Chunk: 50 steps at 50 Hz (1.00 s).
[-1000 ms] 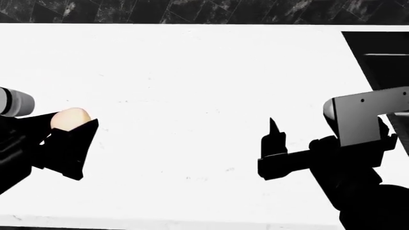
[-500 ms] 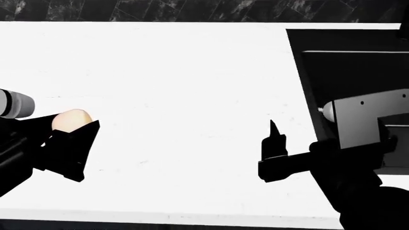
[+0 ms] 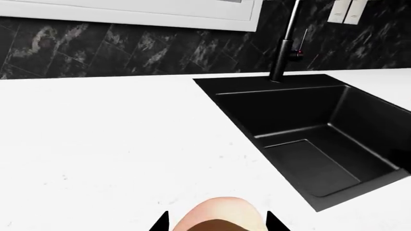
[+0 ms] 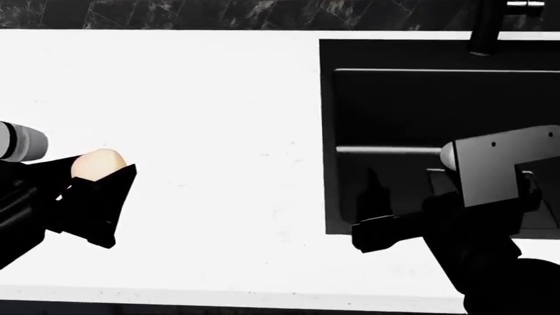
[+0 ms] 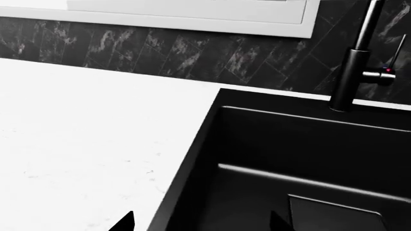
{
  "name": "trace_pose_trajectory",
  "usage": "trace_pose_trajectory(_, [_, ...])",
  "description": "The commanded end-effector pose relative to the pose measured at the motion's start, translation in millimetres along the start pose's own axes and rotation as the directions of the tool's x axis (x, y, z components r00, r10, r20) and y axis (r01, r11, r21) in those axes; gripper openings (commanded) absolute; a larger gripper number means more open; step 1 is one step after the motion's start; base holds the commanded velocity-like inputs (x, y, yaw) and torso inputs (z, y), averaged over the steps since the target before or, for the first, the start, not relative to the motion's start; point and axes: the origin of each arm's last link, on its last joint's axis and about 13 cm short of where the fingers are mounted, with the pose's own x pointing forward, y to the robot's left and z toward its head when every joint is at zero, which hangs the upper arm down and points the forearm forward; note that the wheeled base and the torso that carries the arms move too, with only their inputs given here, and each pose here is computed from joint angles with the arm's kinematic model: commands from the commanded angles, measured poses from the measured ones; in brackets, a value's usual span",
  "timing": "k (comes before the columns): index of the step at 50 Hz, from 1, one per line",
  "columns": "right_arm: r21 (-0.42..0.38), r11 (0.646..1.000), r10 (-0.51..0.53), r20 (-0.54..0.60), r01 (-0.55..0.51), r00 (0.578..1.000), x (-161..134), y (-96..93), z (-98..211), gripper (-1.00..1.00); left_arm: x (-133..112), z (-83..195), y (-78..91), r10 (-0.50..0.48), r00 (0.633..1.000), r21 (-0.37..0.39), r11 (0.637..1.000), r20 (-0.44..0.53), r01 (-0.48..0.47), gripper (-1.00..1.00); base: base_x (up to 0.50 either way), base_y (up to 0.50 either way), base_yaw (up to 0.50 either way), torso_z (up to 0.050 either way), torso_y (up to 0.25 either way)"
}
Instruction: Place the apricot and the ginger on separate cutting boards.
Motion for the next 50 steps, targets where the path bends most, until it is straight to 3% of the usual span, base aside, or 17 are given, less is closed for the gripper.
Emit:
trace_pose_trajectory(1, [-0.001,1.0,0.002,-0.001,-0.002,1.0,-0.1,0.2,-1.4,1.0,-2.4,-0.1,-0.2,-0.002,1.0,-0.017,1.0,0.004,0.002,-1.0,0.0,-0.45,0.0,0.0,0.0])
trace_pose_trajectory(50, [0.002,1.0,0.001,-0.002,-0.001,1.0,-0.6,-0.8,-4.4,1.0,2.6,-1.0,-2.0,-0.006,1.0,-0.014,1.0,0.005,0.006,-1.0,0.0,-0.45,0.0,0.0,0.0])
